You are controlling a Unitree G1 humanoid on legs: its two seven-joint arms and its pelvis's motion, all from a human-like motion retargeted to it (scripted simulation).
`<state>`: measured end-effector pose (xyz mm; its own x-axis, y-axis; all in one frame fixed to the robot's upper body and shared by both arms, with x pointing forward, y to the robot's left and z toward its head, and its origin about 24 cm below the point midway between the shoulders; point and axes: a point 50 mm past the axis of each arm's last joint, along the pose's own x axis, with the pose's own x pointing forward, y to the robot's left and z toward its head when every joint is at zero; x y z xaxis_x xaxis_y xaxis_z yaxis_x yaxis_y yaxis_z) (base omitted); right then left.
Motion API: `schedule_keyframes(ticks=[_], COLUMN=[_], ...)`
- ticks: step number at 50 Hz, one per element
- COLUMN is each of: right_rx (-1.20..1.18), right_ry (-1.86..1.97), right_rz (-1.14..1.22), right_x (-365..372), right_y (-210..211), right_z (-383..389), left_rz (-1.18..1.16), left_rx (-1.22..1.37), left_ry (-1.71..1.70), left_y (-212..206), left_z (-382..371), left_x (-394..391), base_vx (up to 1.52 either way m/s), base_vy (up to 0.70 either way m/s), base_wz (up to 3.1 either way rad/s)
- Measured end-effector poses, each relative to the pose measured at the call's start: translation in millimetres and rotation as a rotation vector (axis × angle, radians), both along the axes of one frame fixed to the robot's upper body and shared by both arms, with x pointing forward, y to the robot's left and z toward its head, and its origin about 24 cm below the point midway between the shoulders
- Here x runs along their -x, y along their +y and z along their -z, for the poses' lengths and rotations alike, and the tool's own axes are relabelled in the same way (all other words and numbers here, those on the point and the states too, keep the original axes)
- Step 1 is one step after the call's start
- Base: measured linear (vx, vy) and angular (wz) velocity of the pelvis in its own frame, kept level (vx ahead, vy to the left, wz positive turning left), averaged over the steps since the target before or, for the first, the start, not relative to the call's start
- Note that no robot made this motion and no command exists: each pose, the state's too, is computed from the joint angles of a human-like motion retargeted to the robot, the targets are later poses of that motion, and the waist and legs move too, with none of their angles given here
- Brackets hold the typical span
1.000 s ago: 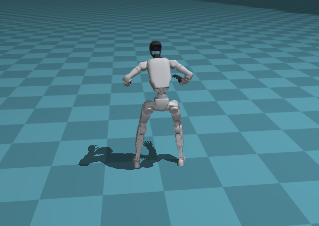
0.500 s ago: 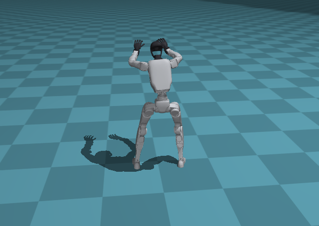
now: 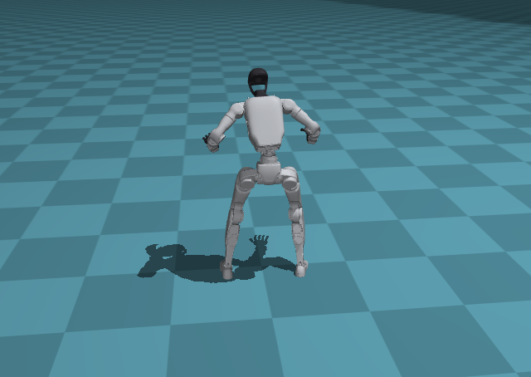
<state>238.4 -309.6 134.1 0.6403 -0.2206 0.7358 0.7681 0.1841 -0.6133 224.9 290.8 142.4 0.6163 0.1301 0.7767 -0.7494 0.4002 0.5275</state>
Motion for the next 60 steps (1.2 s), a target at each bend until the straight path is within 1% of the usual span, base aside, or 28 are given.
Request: schedule_keyframes(ticks=[2, 4, 7, 9, 12, 15, 17, 18, 19, 20, 22, 25, 29, 33, 35, 38, 40, 43, 45, 48, 50, 51, 52, 56, 60], right_rx=[-0.065, -0.068, 0.047, 0.17, 0.325, 0.424, 0.473, 0.541, 0.554, 0.562, 0.645, 0.646, 0.588, 0.486, 0.459, 0.484, 0.476, 0.429, 0.322, 0.177, 0.098, 0.101, 0.124, 0.14, 0.27], right_ry=[-0.038, -0.091, -0.211, -0.332, -0.556, -0.774, -0.856, -0.881, -0.9, -0.91, -0.911, -0.891, -0.676, -0.453, -0.373, -0.271, -0.186, -0.083, -0.053, -0.076, -0.09, -0.056, -0.034, -0.116, -0.268], right_rz=[0.101, 0.162, 0.174, 0.146, 0.067, -0.055, -0.161, -0.177, -0.233, -0.297, -0.311, -0.335, -0.276, -0.279, -0.291, -0.299, -0.325, -0.313, -0.29, -0.216, -0.189, -0.172, -0.183, -0.085, -0.024], right_x=[33.2, 54.1, 65.2, 63.6, 62.0, 61.7, 48.7, 58.0, 51.7, 40.5, 35.3, 9.4, -41.9, -86.6, -103.7, -123.6, -138.4, -149.1, -144.0, -106.2, -76.6, -31.6, 1.8, 62.1, 87.5], right_y=[-16.5, -25.5, -28.4, -21.8, 0.0, 33.4, 63.2, 73.5, 89.4, 109.1, 132.4, 166.1, 190.8, 197.8, 196.2, 185.3, 187.5, 156.1, 123.5, 63.8, 39.8, 7.7, -3.7, -15.9, -17.5], right_z=[5.8, -1.0, -37.8, -78.4, -147.2, -207.3, -244.9, -265.4, -281.3, -296.5, -324.3, -358.5, -373.6, -353.3, -333.8, -293.5, -258.3, -194.1, -150.0, -93.2, -67.9, -62.2, -64.4, -60.9, -97.1], left_rz=[-0.087, -0.17, -0.255, -0.274, -0.244, -0.155, -0.18, -0.066, -0.073, -0.164, -0.044, -0.036, -0.06, -0.065, -0.066, -0.05, -0.068, -0.023, -0.025, -0.066, -0.158, -0.163, -0.187, -0.282, -0.331], left_rx=[0.048, 0.063, 0.003, -0.078, -0.244, -0.405, -0.481, -0.479, -0.499, -0.541, -0.499, -0.463, -0.342, -0.213, -0.187, -0.174, -0.159, -0.06, -0.009, 0.048, 0.018, 0.004, -0.007, -0.041, -0.171], left_ry=[-0.026, -0.087, -0.236, -0.373, -0.598, -0.797, -0.795, -0.84, -0.818, -0.764, -0.781, -0.745, -0.529, -0.302, -0.204, -0.076, 0.052, 0.119, 0.114, 0.035, 0.058, 0.099, 0.119, 0.072, -0.096], left_y=[11.9, 20.6, 25.9, 23.0, 12.6, -8.8, -24.8, -35.2, -43.0, -47.4, -68.2, -86.6, -97.4, -95.9, -93.9, -86.9, -74.9, -52.7, -36.8, -14.4, 3.8, -2.4, -2.1, 23.1, 30.9], left_z=[7.0, 2.1, -25.5, -56.9, -117.5, -183.4, -228.0, -241.5, -258.5, -278.6, -298.3, -332.6, -343.3, -312.4, -286.1, -238.6, -207.1, -147.7, -108.0, -46.5, -19.1, -4.6, 4.8, 7.1, -39.4], left_x=[32.8, 60.1, 83.7, 87.4, 83.3, 72.8, 48.7, 51.9, 40.9, 26.9, 11.0, -21.6, -74.8, -122.6, -141.5, -160.4, -168.7, -163.2, -148.5, -103.9, -74.0, -56.3, -36.6, 31.1, 63.2], base_vx=[0.08, 0.06, 0.0, 0.0, 0.0, -0.02, -0.07, -0.03, -0.05, -0.06, -0.02, -0.03, -0.05, 0.0, 0.0, 0.0, 0.0, 0.0, 0.06, 0.1, 0.07, 0.1, 0.13, 0.09, 0.06], base_vy=[0.01, 0.0, 0.0, 0.0, 0.0, 0.0, 0.0, 0.01, 0.0, 0.0, 0.0, 0.0, 0.0, 0.0, 0.0, 0.0, 0.0, 0.0, 0.01, 0.02, 0.03, 0.04, 0.04, 0.01, 0.0], base_wz=[-0.09, -0.08, 0.0, 0.0, 0.0, 0.02, 0.16, 0.21, 0.23, 0.22, 0.09, 0.02, -0.04, 0.0, 0.0, 0.0, 0.0, 0.0, -0.01, 0.05, 0.13, 0.17, 0.1, -0.05, -0.02])
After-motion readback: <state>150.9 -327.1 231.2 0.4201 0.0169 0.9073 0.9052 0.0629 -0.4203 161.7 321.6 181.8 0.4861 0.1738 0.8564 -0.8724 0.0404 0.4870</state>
